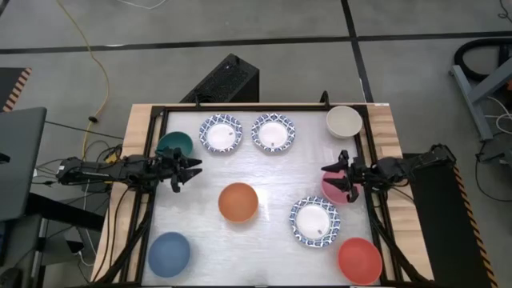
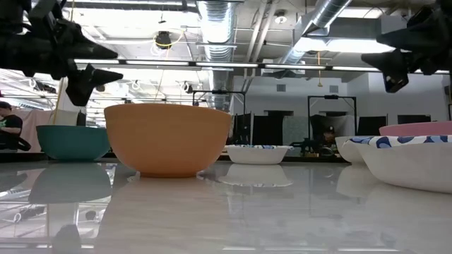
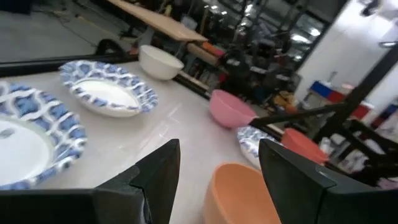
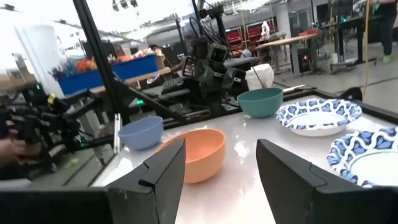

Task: Nest bowls inside each other
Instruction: Stack the bottom right blue patterned bowl on the top left blue patterned bowl

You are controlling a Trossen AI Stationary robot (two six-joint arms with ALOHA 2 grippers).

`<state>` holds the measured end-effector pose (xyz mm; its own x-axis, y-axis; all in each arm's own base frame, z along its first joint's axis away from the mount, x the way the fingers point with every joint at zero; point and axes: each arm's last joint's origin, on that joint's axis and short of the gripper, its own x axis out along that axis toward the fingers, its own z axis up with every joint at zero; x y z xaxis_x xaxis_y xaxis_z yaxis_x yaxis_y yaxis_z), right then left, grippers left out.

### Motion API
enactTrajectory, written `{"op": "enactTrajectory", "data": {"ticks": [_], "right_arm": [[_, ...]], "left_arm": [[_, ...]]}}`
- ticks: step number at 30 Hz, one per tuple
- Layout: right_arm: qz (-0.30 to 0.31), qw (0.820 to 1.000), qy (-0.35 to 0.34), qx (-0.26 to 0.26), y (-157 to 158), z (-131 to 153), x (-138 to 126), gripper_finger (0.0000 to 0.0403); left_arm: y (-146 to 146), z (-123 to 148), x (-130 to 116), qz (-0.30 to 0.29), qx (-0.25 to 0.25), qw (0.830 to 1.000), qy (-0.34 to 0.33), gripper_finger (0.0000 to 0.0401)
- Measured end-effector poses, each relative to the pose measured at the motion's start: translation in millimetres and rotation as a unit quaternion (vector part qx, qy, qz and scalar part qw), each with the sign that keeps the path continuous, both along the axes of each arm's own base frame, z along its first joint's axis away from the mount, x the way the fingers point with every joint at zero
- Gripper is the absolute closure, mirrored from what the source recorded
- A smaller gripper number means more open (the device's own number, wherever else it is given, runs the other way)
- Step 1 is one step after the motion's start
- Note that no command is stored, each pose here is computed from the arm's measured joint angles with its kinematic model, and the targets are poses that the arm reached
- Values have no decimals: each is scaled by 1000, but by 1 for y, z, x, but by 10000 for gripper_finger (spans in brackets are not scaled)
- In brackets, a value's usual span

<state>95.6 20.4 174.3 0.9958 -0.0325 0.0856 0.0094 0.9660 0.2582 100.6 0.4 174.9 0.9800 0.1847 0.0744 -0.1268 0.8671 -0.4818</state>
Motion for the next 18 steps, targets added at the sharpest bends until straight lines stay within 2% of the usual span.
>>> {"op": "enactTrajectory", "data": {"ticks": [2,7,11,15,18], "right_arm": [[1,1000,-1,14,0,0,0,186],[4,1000,-15,20,0,3,0,186],[-1,999,-23,22,-1,4,0,186],[-4,996,-82,39,-2,16,-3,186],[-11,992,-127,20,-4,35,-7,186]], "left_arm": [[-1,4,0,-14,1,1000,-2,193],[-3,26,-4,-66,0,996,-56,193],[-4,42,-8,-81,3,994,-75,193],[-4,60,-14,-80,8,992,-101,193],[-3,74,-19,-78,16,990,-114,193]]}}
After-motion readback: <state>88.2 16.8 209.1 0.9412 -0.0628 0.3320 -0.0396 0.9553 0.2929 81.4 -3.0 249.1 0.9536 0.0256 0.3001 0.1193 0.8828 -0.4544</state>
